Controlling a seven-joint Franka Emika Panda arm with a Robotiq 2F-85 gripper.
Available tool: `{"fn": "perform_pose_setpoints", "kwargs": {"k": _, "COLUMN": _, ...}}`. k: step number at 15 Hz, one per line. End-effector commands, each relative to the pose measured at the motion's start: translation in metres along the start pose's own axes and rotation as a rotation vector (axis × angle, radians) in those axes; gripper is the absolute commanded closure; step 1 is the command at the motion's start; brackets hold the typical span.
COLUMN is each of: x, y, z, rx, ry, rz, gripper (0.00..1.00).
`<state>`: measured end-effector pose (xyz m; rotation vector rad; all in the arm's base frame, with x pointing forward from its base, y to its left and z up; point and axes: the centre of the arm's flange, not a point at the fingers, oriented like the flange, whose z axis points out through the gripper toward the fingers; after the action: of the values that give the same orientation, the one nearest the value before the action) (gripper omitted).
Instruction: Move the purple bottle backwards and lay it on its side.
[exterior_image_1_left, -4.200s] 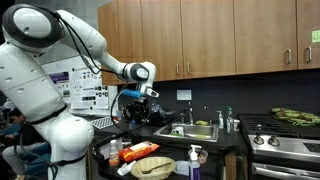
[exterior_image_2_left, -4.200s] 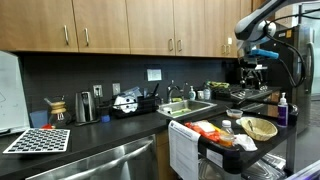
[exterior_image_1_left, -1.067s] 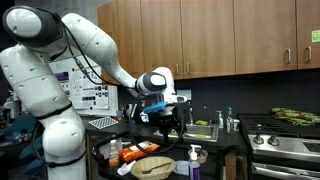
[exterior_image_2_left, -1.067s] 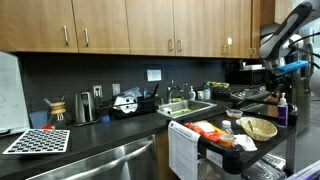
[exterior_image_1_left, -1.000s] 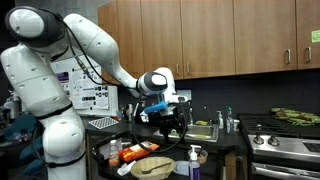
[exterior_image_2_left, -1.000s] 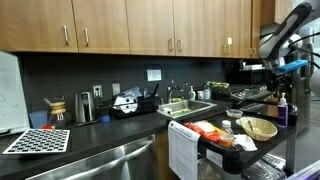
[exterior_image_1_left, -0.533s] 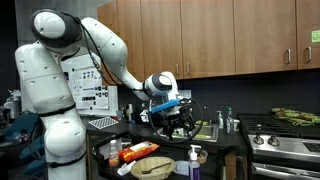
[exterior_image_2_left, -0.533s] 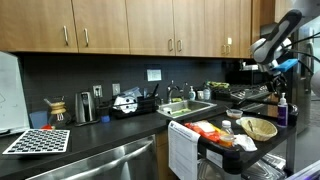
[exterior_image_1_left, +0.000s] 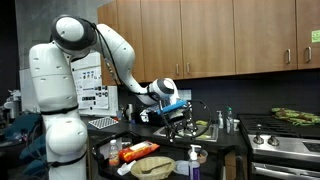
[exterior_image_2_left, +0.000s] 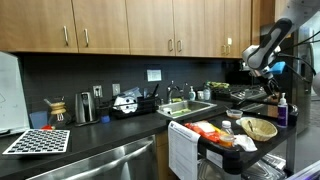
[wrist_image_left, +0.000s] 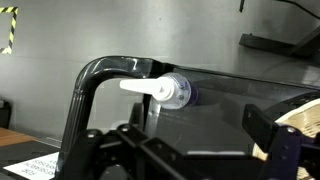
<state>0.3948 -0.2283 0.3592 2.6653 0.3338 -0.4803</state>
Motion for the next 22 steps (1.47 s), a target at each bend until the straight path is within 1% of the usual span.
{"fn": "perform_pose_setpoints", "kwargs": {"k": 1, "x": 0.015, "y": 0.006, "z": 0.009, "rx": -0.035, "ry": -0.065, "rz": -0.096, "gripper": 0.00}}
{"fn": "perform_pose_setpoints", "kwargs": {"k": 4, "x": 0.022, "y": 0.004, "z": 0.023, "rx": -0.035, "ry": -0.092, "rz": -0.138, "gripper": 0.00}}
{"fn": "perform_pose_setpoints", "kwargs": {"k": 8, "x": 0.035, "y": -0.001, "z": 0.043, "rx": -0.030, "ry": -0.172, "rz": -0.154, "gripper": 0.00}}
{"fn": "perform_pose_setpoints", "kwargs": {"k": 10, "x": 0.043, "y": -0.003, "z": 0.053, "rx": -0.047, "ry": -0.227, "rz": -0.145, "gripper": 0.00}}
{"fn": "perform_pose_setpoints", "kwargs": {"k": 13, "x": 0.054, "y": -0.002, "z": 0.067, "rx": -0.069, "ry": -0.277, "rz": -0.159, "gripper": 0.00}}
{"fn": "perform_pose_setpoints", "kwargs": {"k": 19, "x": 0.082, "y": -0.003, "z": 0.083, "rx": -0.077, "ry": -0.311, "rz": -0.193, "gripper": 0.00}}
{"fn": "perform_pose_setpoints", "kwargs": {"k": 21, "x": 0.089, "y": -0.004, "z": 0.087, "rx": -0.081, "ry": -0.333, "rz": -0.197, "gripper": 0.00}}
{"fn": "perform_pose_setpoints", "kwargs": {"k": 22, "x": 0.092, "y": -0.005, "z": 0.089, "rx": -0.083, "ry": -0.360, "rz": -0.194, "gripper": 0.00}}
